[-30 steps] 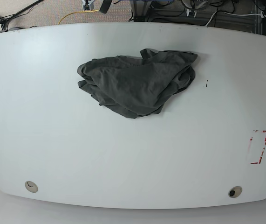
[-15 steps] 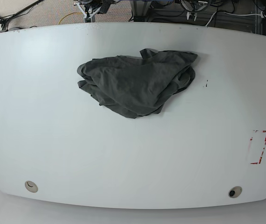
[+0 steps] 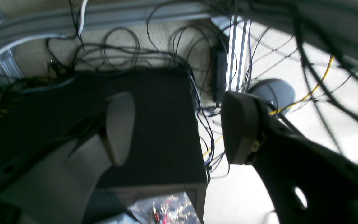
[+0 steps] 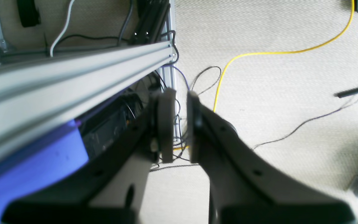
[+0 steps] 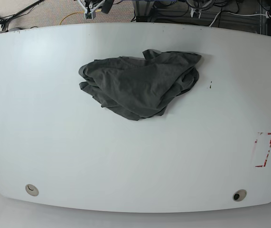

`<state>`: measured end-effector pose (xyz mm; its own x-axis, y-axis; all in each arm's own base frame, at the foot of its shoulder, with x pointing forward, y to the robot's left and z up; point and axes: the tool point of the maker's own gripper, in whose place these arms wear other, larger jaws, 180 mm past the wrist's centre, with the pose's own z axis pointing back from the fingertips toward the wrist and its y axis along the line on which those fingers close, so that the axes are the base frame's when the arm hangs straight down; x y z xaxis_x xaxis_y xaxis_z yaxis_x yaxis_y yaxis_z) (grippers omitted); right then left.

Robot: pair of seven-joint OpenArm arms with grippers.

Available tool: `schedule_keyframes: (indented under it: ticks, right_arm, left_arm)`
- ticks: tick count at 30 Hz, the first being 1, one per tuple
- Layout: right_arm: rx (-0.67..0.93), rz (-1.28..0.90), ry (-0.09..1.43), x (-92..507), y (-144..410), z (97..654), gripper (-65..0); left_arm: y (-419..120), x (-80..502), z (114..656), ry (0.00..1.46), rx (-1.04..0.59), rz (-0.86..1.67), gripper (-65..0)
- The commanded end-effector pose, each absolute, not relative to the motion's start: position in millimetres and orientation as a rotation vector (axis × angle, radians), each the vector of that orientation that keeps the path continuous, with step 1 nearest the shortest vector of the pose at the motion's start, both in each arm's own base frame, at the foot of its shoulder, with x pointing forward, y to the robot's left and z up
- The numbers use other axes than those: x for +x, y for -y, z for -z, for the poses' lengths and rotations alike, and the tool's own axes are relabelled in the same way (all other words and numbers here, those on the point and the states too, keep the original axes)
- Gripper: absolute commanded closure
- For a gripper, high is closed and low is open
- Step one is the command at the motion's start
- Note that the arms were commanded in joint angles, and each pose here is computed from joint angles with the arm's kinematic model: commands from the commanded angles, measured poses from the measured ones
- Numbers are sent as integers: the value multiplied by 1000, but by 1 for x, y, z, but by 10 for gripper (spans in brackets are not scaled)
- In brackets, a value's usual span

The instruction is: Fold the T-shirt properly

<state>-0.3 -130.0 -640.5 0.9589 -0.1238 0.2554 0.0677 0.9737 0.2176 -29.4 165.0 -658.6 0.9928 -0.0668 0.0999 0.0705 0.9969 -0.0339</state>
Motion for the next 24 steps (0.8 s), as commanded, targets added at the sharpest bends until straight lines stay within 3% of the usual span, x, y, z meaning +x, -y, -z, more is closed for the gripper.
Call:
schedule_keyframes:
  ticks: [1, 8, 24]
  right_arm:
    - [219, 97, 282, -13, 123, 634, -65]
    - [203, 69, 303, -35, 128, 616, -65]
    - [168, -10, 464, -52, 134, 530, -65]
  left_arm:
    - [-166, -36, 657, 118, -38, 65, -399]
    - [-179, -43, 643, 216, -26, 96, -399]
    - [-211, -43, 553, 464, 21, 163, -399]
